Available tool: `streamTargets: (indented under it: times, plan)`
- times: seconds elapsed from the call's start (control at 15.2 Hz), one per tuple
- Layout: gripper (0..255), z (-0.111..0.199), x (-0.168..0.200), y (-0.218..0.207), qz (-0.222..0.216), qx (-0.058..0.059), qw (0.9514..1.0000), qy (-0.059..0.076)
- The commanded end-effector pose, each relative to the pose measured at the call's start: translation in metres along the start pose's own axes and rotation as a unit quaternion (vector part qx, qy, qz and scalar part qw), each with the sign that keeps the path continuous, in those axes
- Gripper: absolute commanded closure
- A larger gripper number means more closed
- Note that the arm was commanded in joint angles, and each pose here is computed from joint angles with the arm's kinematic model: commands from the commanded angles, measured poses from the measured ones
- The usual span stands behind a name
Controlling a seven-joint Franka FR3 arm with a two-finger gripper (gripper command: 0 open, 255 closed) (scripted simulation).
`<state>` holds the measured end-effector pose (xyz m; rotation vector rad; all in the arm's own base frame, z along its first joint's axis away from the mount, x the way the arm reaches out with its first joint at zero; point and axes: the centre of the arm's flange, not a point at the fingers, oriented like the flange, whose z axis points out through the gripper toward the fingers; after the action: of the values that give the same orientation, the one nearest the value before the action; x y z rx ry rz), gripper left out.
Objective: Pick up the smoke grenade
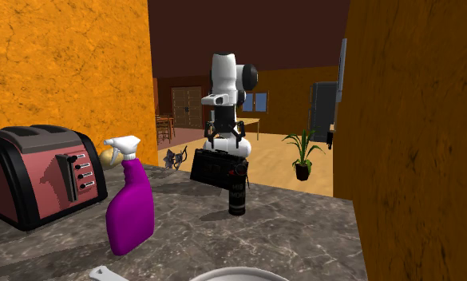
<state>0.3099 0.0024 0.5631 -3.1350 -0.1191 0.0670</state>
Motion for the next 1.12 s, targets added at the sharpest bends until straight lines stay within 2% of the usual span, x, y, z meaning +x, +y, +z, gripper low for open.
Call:
streamTargets:
  times: [0.0, 1.06]
  plan:
    - [0, 0.000, 0.000, 0.000, 0.000, 0.000, 1.0000, 0.000]
    - [0, -0.029, 0.219, -0.046, 0.030, -0.051, 0.9974, -0.040]
